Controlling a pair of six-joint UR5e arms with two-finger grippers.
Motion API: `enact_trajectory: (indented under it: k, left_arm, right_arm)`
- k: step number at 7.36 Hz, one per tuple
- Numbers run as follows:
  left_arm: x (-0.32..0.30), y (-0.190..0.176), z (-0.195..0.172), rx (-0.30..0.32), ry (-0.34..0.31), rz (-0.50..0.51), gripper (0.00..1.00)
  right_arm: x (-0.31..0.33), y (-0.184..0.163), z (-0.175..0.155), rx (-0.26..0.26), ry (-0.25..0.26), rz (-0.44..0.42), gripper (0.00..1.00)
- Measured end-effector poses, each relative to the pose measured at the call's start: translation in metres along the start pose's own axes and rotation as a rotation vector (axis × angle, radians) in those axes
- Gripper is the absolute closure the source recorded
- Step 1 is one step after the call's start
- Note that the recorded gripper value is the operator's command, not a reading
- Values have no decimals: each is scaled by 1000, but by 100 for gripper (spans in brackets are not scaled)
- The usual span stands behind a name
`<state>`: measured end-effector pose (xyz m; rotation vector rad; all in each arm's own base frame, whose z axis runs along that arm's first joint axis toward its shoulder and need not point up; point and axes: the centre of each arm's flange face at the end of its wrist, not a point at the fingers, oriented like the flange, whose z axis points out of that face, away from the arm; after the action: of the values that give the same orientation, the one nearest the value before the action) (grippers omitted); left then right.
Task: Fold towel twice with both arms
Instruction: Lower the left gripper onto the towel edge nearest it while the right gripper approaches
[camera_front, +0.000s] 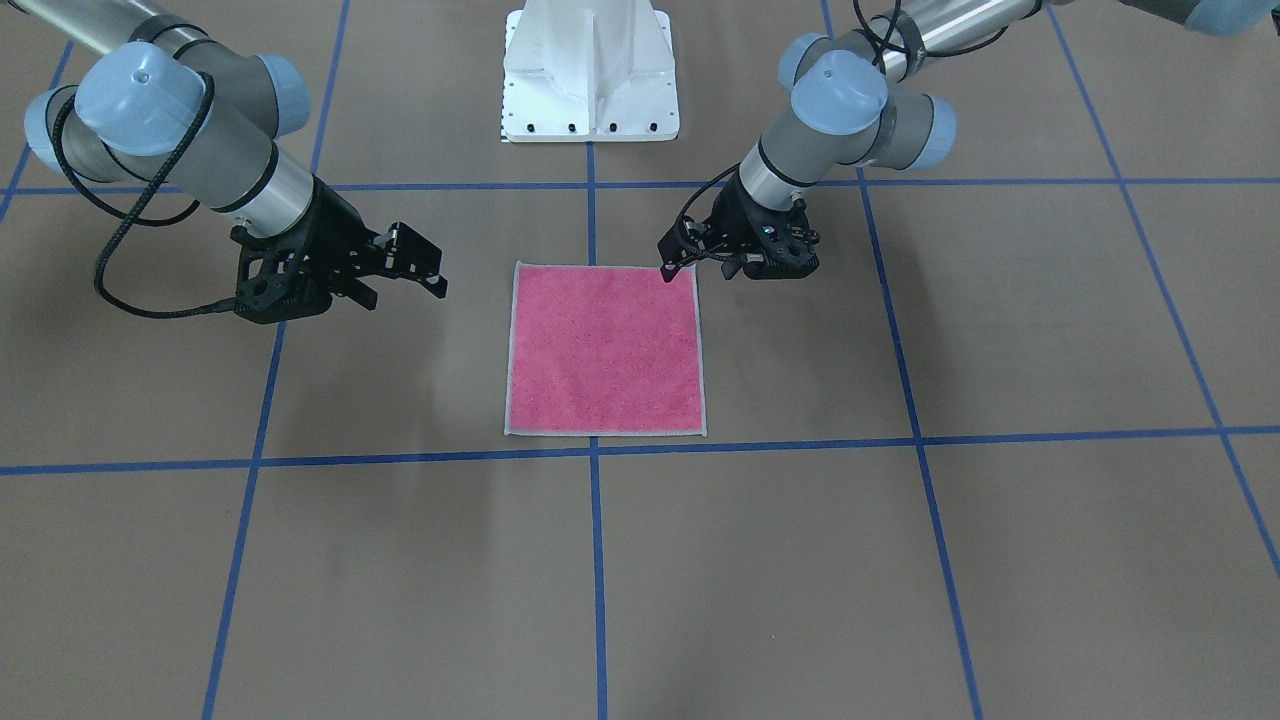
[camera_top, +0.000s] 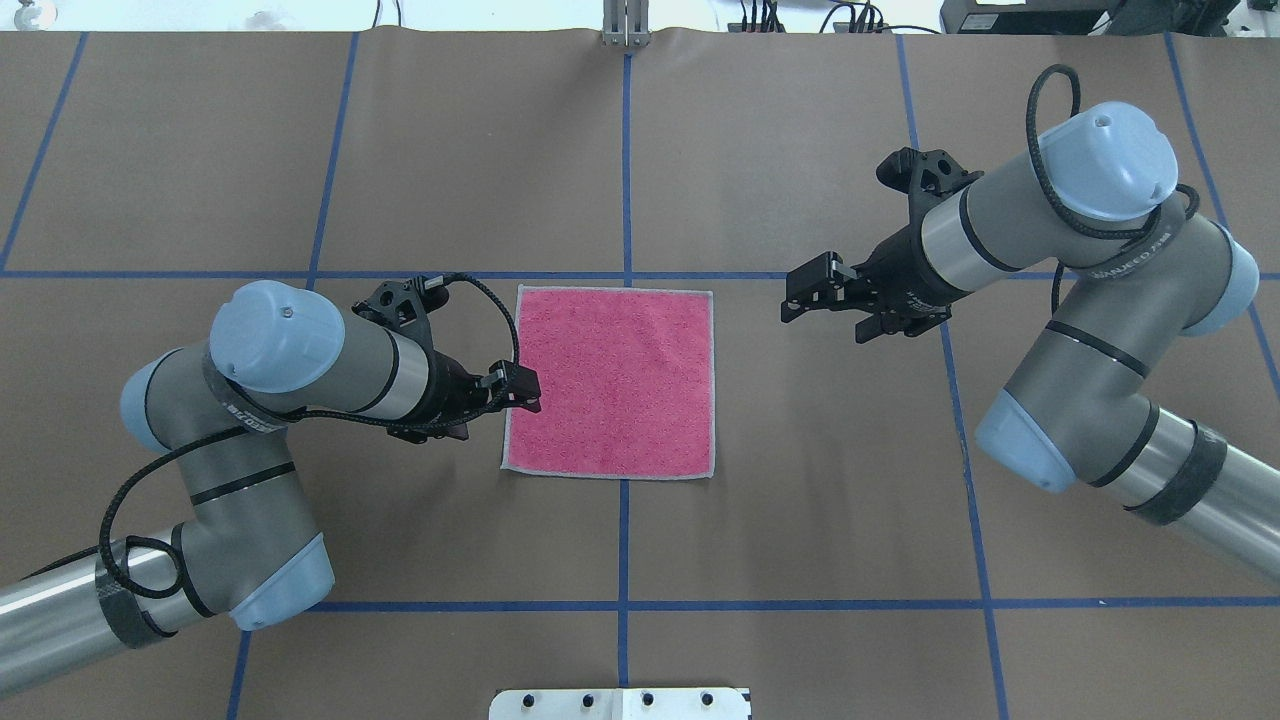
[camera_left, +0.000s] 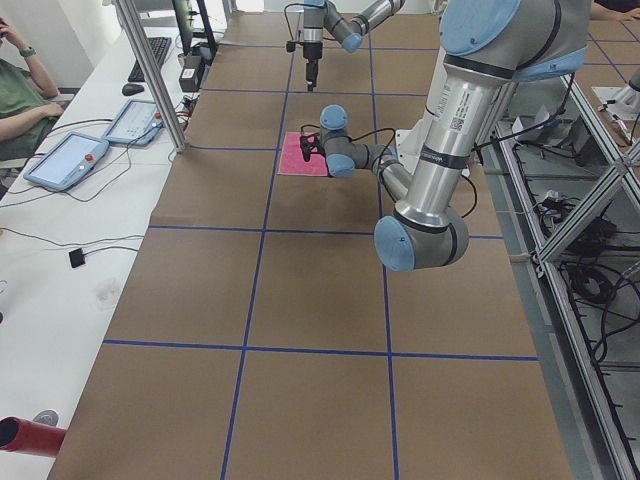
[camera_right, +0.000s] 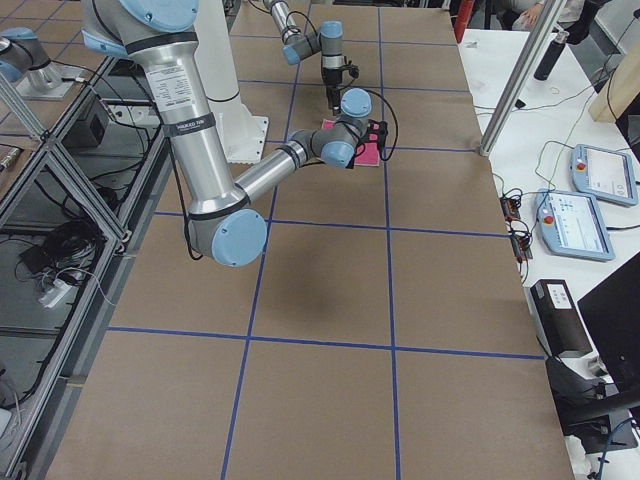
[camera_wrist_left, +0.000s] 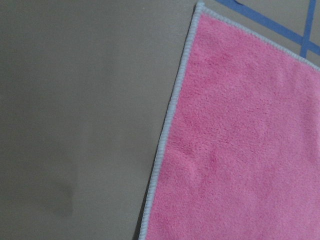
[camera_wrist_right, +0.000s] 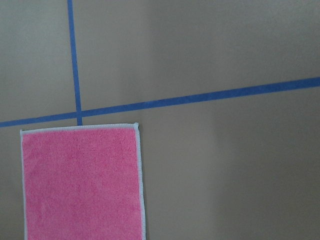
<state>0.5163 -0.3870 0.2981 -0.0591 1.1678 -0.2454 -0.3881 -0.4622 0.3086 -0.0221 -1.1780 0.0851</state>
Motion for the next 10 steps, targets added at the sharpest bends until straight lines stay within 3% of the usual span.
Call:
enact_trajectory:
  k: [9,10]
  left_arm:
    - [-5,9,18,-14,-25,2,37]
    - [-4,11,19,-17,-25,4,44]
  right_arm:
    - [-2,6,9,-16,-5,-15,1]
    - [-2,6,9,-16,-5,-16,1]
